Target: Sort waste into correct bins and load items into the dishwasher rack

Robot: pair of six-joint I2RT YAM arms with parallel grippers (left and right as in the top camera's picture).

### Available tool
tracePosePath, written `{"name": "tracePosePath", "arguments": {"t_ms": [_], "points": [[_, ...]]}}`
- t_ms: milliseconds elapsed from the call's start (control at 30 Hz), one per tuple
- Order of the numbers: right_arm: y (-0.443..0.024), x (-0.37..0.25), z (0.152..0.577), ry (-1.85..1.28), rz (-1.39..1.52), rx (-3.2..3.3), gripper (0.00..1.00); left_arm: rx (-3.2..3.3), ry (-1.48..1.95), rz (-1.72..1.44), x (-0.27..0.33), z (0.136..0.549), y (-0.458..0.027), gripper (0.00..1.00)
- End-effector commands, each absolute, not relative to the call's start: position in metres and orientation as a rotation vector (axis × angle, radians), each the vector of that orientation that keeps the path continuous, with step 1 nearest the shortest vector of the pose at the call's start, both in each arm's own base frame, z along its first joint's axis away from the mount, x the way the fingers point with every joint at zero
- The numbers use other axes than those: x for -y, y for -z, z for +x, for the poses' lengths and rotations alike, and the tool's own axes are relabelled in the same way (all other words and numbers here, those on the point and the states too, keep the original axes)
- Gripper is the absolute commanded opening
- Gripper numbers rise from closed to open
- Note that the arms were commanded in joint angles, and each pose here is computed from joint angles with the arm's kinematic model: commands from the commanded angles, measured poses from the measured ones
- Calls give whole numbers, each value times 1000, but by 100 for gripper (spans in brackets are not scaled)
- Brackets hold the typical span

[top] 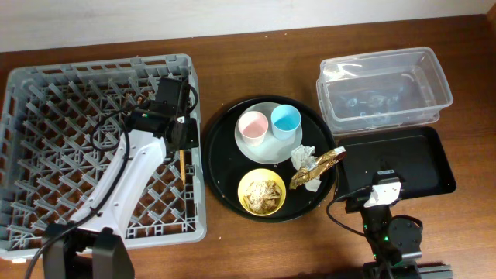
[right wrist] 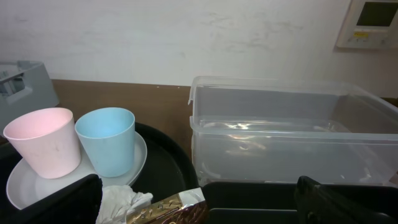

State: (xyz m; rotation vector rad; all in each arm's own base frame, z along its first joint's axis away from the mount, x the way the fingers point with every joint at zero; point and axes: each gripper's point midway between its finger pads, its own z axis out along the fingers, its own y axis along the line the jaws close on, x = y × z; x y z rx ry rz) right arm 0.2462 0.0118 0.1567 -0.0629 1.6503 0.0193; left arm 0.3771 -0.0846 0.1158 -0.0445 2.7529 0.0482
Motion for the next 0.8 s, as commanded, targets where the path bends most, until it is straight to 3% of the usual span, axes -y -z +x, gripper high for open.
{"name": "tracePosePath", "arguments": {"t_ms": [0, 200, 233, 333, 533, 767], "points": [[-154, -12, 246, -27, -58, -1655, 99, -2807, 18, -9, 94, 375, -98, 1], [-154, -12, 246, -27, -58, -1655, 99, -2859, 4, -5, 95, 374, -77, 2], [-154, -12, 246, -27, -58, -1655, 99, -2862, 4, -5, 95, 374, -76, 7], [-154, -12, 246, -27, -58, -1655, 99, -2862, 4, -5, 95, 374, -76, 36], [-154, -12, 246, -27, -58, -1655, 99, -2829, 24, -6, 96, 375, -91, 37], [-154, -12, 246, -27, -58, -1655, 99, -2561, 214, -15, 101, 355, -210, 38]]}}
